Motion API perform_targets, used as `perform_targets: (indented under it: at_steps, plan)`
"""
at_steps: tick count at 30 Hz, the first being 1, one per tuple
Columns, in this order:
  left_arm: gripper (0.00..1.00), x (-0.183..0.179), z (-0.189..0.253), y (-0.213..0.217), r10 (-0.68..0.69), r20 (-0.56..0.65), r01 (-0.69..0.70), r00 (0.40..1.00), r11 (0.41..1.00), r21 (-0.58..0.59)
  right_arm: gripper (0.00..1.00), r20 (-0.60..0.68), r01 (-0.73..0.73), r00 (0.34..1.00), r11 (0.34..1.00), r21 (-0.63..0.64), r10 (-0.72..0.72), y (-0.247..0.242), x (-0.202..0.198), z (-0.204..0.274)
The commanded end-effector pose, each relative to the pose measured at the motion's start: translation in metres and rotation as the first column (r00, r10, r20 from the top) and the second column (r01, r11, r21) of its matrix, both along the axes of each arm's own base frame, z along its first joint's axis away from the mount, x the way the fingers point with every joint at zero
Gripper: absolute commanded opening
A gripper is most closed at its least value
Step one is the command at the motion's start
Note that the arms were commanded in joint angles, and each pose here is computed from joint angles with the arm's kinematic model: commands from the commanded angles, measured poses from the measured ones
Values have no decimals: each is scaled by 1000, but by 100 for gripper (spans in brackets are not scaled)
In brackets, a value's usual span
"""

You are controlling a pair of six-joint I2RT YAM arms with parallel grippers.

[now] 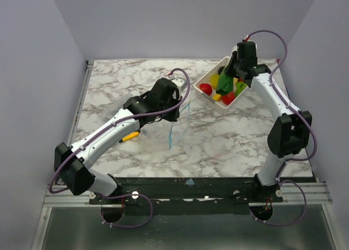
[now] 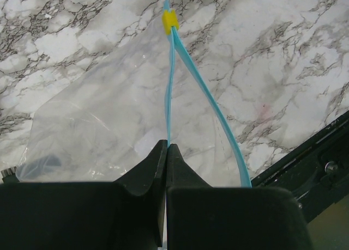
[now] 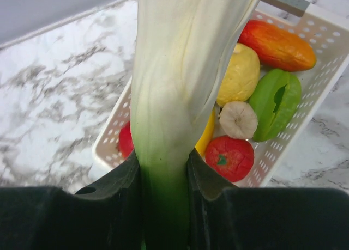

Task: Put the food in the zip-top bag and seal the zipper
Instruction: Pick up the fake vegetable from the bin, then place the fake vegetable in the zipper food storage bag.

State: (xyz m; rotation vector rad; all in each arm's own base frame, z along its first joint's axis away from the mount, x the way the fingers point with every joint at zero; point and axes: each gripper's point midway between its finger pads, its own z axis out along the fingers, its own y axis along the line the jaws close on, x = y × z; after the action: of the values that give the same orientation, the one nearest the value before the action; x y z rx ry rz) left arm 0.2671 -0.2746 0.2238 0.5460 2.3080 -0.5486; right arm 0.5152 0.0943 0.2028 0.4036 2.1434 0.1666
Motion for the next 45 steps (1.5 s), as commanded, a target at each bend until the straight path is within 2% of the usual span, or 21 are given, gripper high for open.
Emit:
perform_targets:
  at_steps: [1, 3, 9, 12, 14, 19, 26, 30, 33, 40, 42, 45]
  plan:
    - [0, 3, -4, -4, 0, -20, -1, 1000, 1000, -13, 18, -126, -295, 948, 955, -14, 291, 20, -59, 23]
    - [0, 5, -7, -3, 6, -22, -6, 1000, 1000, -6, 18, -160, -396, 902, 916, 70, 402, 36, -91, 27]
    - [0, 7, -16, -9, 10, -42, -11, 999, 1000, -25, 18, -99, -577, 760, 736, 354, 643, 83, -189, 41]
    - [0, 7, -20, -16, 9, -58, -12, 998, 999, -51, 18, -74, -632, 656, 600, 490, 751, 109, -235, 46]
    - [0, 10, -23, -19, 18, -60, -22, 998, 998, -62, 18, -56, -652, 609, 539, 533, 791, 120, -257, 54]
    - [0, 17, -25, -18, 70, -18, -71, 997, 996, -59, 17, 23, -650, 551, 412, 638, 834, 132, -293, 82]
    - [0, 20, -26, -7, 195, 24, -194, 980, 979, -64, 14, -46, -566, 512, 377, 733, 858, 143, -328, 68]
    - [0, 17, -24, -8, 226, 35, -222, 974, 971, -87, 14, -97, -538, 465, 368, 759, 880, 154, -347, 45]
    - [0, 15, -20, -15, 224, 27, -219, 974, 968, -124, 12, -136, -521, 453, 385, 762, 881, 156, -352, 28]
    - [0, 4, -10, -28, 187, 60, -174, 981, 969, -175, 11, -143, -492, 430, 364, 791, 891, 161, -359, 8]
    - [0, 3, -7, -31, 183, 69, -168, 981, 968, -185, 9, -165, -486, 438, 387, 783, 884, 159, -357, 2]
    - [0, -2, 1, -38, 158, 83, -137, 984, 967, -217, 9, -173, -474, 432, 386, 791, 885, 160, -356, -2]
